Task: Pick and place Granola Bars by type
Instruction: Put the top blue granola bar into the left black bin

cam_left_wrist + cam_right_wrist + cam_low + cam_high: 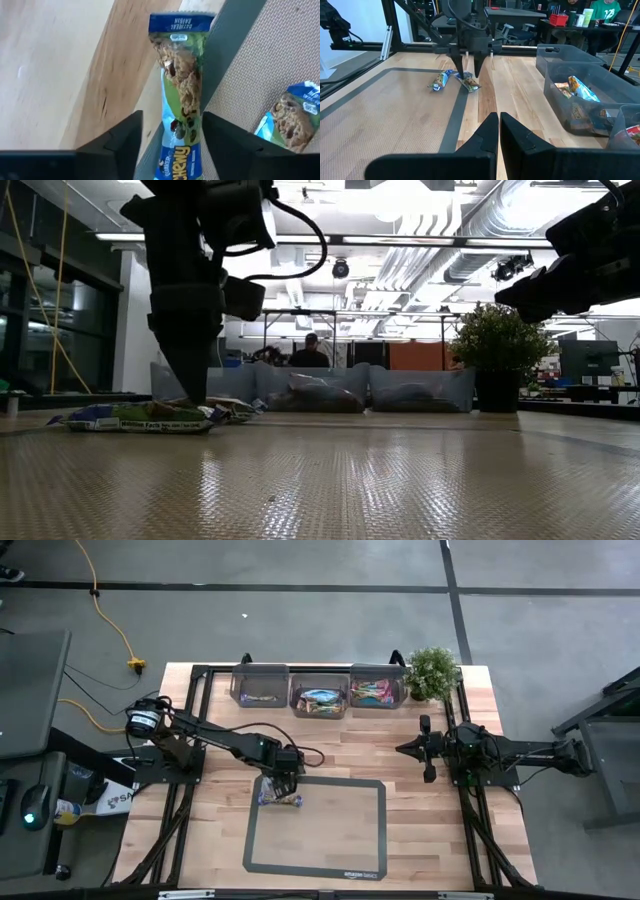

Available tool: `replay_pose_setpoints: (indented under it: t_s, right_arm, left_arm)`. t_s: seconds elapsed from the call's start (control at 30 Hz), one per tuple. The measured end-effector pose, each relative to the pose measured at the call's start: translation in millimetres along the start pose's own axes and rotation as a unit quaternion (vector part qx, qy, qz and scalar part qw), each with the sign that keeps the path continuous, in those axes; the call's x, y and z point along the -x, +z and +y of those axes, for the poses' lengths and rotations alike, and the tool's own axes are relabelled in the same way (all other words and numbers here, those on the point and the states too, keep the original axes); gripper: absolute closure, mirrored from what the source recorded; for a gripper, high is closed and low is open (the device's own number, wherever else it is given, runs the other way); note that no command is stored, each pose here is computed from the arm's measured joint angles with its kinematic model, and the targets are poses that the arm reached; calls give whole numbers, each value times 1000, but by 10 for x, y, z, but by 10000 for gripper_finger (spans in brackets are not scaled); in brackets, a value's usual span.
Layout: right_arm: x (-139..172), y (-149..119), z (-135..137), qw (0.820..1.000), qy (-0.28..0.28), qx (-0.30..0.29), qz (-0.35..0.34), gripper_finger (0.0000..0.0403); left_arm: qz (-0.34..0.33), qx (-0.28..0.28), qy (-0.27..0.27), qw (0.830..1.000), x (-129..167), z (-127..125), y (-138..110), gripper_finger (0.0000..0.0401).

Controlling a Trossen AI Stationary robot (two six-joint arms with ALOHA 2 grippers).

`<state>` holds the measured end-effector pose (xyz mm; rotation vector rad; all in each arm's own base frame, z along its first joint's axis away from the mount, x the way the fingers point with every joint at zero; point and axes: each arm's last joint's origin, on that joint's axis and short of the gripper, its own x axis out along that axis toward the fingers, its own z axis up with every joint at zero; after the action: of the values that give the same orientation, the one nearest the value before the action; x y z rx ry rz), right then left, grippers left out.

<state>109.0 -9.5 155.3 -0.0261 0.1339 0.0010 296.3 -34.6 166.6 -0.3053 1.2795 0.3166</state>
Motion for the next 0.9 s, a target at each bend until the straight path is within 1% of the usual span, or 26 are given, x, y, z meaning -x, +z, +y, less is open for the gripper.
replay_pose_setpoints:
  t_s: [0.1,0.2,0.43,0.53,0.63,0.9]
  right_arm:
    - [0,1,0,1000,0,0,0,402]
    - [0,2,0,1000,0,0,-1,402]
    - [-5,-6,0,1000,0,-1,4,402]
    - [-5,-7,0,1000,0,0,4,402]
    - [-5,-6,0,1000,0,0,4,402]
    - [-5,-7,0,1000,0,0,4,402]
  left_arm:
    - [4,0,-6,1000,-34,-10,3,171]
    - [15,0,-9,1000,-80,-17,-4,149]
    - [45,3,0,999,-263,-35,-15,140]
    - [52,9,4,999,-306,-35,-23,144]
    - [51,10,6,999,-310,-34,-24,156]
    - [50,13,8,999,-316,-32,-25,209]
